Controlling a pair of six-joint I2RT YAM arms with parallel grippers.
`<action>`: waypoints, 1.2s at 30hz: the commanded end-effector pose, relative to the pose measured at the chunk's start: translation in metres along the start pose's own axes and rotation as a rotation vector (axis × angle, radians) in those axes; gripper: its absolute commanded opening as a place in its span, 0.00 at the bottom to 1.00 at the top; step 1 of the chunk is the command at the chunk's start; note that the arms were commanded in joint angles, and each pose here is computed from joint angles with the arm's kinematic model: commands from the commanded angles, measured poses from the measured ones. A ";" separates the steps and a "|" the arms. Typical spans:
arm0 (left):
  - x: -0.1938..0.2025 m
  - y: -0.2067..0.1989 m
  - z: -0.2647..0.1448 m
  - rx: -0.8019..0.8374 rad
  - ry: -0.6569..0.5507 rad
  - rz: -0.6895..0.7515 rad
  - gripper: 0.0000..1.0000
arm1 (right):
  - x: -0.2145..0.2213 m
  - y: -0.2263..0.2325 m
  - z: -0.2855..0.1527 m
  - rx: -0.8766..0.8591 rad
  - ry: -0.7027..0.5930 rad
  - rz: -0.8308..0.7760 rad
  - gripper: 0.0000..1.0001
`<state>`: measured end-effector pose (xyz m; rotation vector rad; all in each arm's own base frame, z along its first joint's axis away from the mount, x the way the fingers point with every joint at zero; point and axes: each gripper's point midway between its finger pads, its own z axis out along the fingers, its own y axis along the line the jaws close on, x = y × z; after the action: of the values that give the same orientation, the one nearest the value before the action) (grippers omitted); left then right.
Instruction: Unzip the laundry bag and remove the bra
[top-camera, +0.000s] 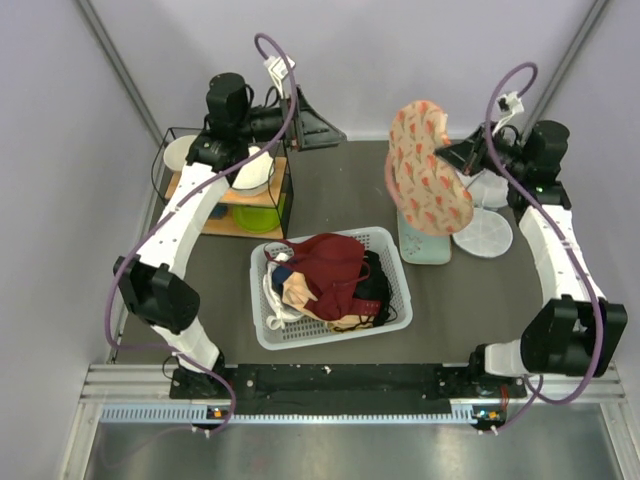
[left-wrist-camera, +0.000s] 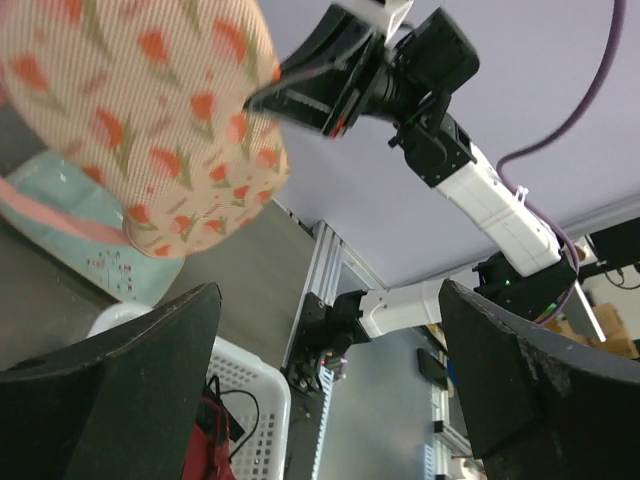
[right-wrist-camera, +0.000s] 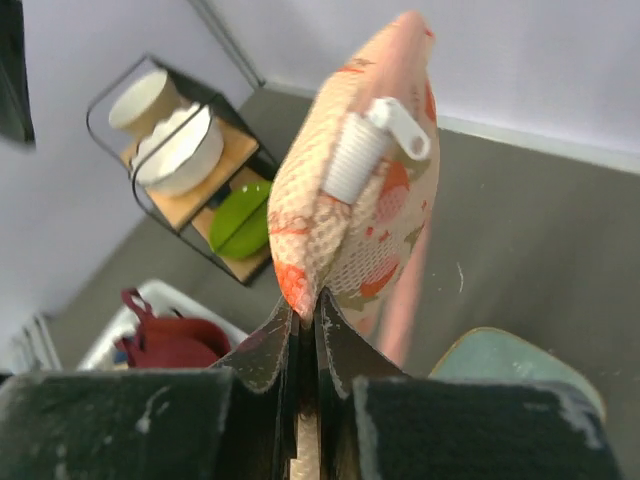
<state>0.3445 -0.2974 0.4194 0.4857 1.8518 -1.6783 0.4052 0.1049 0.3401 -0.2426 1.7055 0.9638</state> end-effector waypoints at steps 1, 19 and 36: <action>-0.013 -0.037 -0.002 0.048 -0.010 0.148 0.96 | -0.007 0.058 -0.025 -0.174 0.017 -0.474 0.00; -0.012 -0.055 0.023 0.206 0.072 0.418 0.99 | 0.029 0.178 -0.100 -0.674 0.052 -0.648 0.00; 0.045 -0.080 0.058 0.410 0.212 0.331 0.79 | 0.033 0.163 -0.084 -0.634 0.077 -0.564 0.00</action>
<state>0.2771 -0.3644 0.4437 1.0733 1.5060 -1.8354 0.2367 0.1572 0.3895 -1.0945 1.2688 1.0424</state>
